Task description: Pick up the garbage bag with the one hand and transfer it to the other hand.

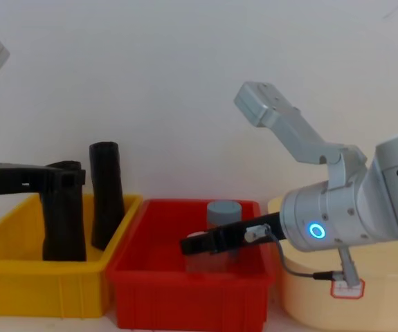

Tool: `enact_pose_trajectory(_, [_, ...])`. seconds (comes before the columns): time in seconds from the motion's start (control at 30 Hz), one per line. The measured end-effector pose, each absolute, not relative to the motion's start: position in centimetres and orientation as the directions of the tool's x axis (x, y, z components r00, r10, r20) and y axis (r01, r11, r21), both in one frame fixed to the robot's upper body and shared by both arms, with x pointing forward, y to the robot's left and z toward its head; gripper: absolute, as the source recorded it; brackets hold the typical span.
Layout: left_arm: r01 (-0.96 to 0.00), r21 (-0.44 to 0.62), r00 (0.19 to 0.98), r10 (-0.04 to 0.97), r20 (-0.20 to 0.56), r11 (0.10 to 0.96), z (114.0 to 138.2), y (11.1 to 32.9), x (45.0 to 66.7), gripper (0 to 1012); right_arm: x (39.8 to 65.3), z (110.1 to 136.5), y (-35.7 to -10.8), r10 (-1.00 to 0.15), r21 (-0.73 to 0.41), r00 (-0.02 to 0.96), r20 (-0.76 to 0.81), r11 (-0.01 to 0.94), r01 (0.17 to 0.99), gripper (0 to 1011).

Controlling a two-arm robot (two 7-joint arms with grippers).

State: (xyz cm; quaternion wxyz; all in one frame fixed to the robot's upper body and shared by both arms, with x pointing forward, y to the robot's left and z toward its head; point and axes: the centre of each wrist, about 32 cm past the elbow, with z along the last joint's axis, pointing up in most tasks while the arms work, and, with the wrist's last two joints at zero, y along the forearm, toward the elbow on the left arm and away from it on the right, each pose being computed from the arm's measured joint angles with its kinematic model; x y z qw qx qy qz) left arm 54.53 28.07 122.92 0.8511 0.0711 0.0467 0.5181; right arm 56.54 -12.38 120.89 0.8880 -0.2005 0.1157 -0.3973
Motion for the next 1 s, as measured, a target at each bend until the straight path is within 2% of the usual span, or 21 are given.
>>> enact_pose_trajectory(0.23, [-0.886,0.127,0.451,0.893,0.017,0.445,123.7,27.9,54.2,353,56.2,121.6,-12.5,-0.751,-0.401,0.66,-0.042,0.617,0.677,650])
enact_pose_trajectory(0.53, [-0.895,0.025,0.447,0.894,0.046,0.446,125.6,27.4,53.7,352,55.3,123.9,-13.2,-0.764,-0.276,0.645,-0.019,0.624,0.731,650])
enact_pose_trajectory(0.8, [-0.877,-0.091,0.468,0.882,0.058,0.471,128.3,26.5,53.7,352,54.3,126.2,-14.5,-0.792,-0.173,0.611,0.018,0.599,0.782,650])
enact_pose_trajectory(1.0, [-0.835,-0.186,0.517,0.854,0.055,0.518,130.7,25.2,54.1,352,53.3,128.3,-16.0,-0.829,-0.096,0.556,0.06,0.55,0.83,650])
